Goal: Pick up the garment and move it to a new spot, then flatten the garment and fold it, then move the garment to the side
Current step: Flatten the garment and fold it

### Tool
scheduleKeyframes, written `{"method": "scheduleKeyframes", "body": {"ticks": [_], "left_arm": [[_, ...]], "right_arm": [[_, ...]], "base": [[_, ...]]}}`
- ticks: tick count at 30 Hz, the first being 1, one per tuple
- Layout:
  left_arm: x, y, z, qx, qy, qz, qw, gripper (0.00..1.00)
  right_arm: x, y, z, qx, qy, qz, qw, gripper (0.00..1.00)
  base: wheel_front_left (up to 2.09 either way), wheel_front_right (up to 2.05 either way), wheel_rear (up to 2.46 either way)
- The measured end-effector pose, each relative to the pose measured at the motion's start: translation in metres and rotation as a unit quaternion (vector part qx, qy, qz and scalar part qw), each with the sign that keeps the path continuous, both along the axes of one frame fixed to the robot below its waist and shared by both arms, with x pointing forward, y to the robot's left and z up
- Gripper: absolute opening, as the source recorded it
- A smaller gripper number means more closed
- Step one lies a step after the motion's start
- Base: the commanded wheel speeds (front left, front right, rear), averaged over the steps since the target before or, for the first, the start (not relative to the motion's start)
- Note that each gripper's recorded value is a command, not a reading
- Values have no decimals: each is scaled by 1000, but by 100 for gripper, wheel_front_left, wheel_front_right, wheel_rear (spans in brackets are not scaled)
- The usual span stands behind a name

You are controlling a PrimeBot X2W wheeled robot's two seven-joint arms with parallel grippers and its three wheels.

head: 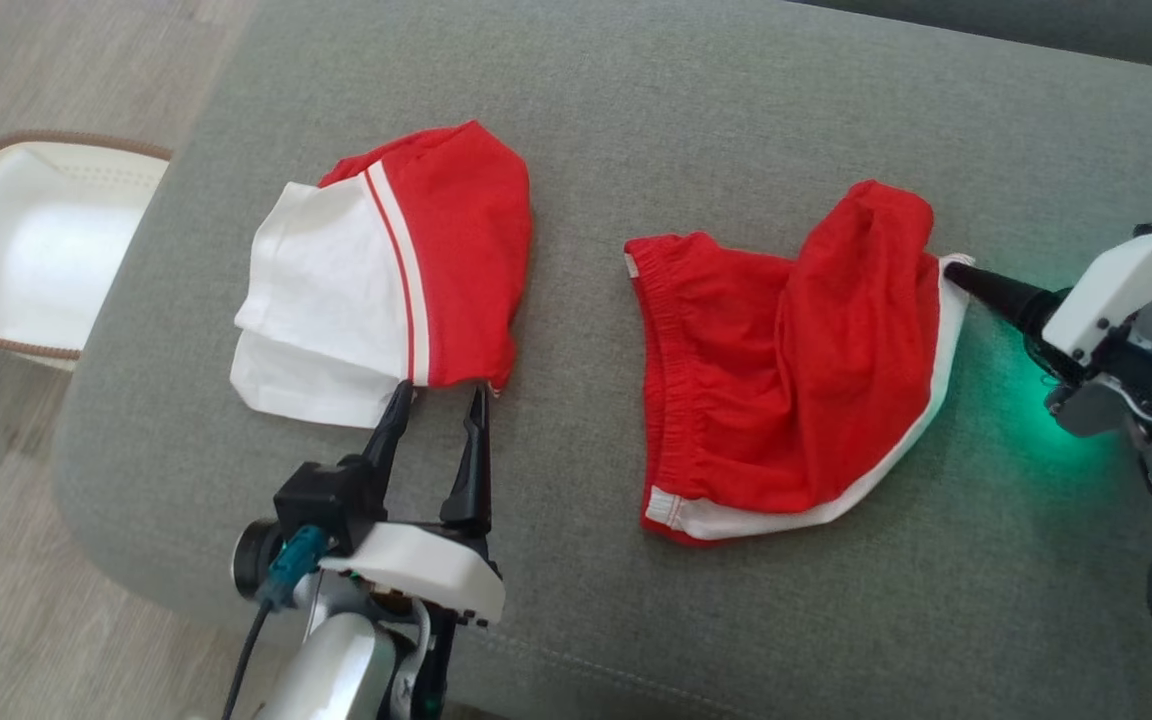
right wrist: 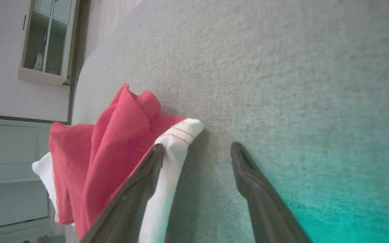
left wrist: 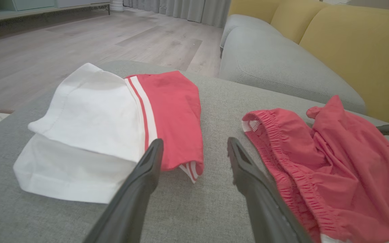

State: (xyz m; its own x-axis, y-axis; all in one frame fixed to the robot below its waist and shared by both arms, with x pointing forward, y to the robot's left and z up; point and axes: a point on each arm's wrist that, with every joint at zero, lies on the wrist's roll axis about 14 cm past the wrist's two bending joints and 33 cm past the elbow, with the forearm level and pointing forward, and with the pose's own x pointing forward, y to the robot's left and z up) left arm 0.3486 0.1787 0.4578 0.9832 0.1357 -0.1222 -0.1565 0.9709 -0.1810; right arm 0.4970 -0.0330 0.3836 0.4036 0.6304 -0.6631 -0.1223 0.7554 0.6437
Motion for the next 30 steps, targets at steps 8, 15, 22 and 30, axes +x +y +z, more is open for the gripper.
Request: {"method": "scheduleKeyframes", "body": {"ticks": [8,15,22,30], "left_arm": [[2,5,0,1,2,10,1000,100],[2,5,0,3,3,12,1000,100],[5,-2,6,-1,-10,-1,1000,100],[16,-25,18,-8,-34,-47,998,100]], "right_arm": [[5,13,1,40,35,-8,999,74],[8,12,3,44,27,-18,998,0],[18,0,36,44,-58,-41,996,0],[-30,-56,24,-36,-88,-34,995,0]], "base": [[0,0,0],[0,0,0],[0,0,0],[0,0,0]]}}
